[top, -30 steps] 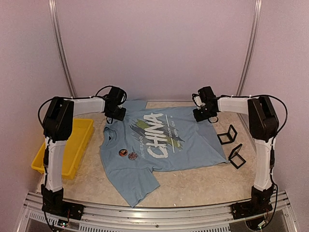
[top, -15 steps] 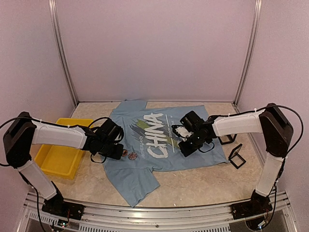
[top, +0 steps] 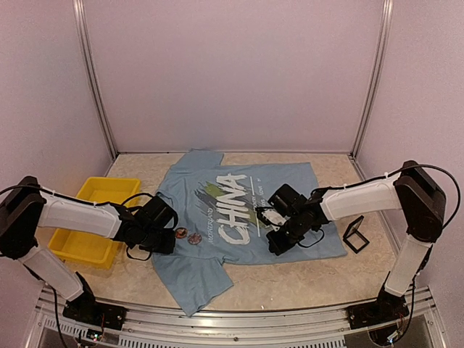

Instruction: Pin the brooch onto the clothing

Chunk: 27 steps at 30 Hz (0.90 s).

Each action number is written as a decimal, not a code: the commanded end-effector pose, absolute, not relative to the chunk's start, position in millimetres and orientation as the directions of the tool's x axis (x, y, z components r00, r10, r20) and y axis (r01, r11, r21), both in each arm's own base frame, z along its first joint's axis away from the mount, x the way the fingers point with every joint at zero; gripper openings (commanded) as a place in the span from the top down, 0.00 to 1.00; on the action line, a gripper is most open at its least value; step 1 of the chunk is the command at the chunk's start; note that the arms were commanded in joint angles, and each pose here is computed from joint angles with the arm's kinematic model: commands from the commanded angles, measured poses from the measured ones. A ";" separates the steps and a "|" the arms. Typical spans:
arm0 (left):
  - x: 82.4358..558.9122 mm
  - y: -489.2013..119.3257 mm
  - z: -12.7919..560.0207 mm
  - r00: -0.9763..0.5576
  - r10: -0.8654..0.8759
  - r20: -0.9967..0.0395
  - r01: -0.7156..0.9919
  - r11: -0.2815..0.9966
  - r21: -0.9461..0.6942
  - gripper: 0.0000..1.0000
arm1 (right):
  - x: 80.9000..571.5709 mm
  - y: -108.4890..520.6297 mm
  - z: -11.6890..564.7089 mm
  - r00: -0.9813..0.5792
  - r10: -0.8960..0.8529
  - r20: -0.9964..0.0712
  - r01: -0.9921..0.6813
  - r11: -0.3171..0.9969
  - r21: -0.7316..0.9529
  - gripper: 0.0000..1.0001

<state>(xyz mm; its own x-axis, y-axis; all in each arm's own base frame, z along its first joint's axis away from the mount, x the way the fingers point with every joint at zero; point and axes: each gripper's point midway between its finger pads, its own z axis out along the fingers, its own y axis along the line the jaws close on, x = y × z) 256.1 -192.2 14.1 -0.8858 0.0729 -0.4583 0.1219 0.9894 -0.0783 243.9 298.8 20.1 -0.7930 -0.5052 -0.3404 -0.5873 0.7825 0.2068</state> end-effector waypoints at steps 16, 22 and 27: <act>322.0 -167.3 144.7 -0.621 0.056 -0.782 0.044 0.998 0.037 0.46 | 392.7 208.0 194.2 -0.575 -0.135 -0.807 -0.385 0.915 0.122 0.53; 378.3 -133.0 229.2 -0.246 -0.034 -0.969 -0.090 0.996 -0.012 0.22 | 437.7 48.0 271.6 -0.269 0.137 -0.953 -0.020 0.989 0.148 0.02; 383.4 -75.6 257.6 -0.016 -0.046 -0.999 -0.188 0.981 -0.042 0.07 | 412.6 -25.9 265.8 -0.151 0.107 -0.983 0.317 0.947 0.055 0.01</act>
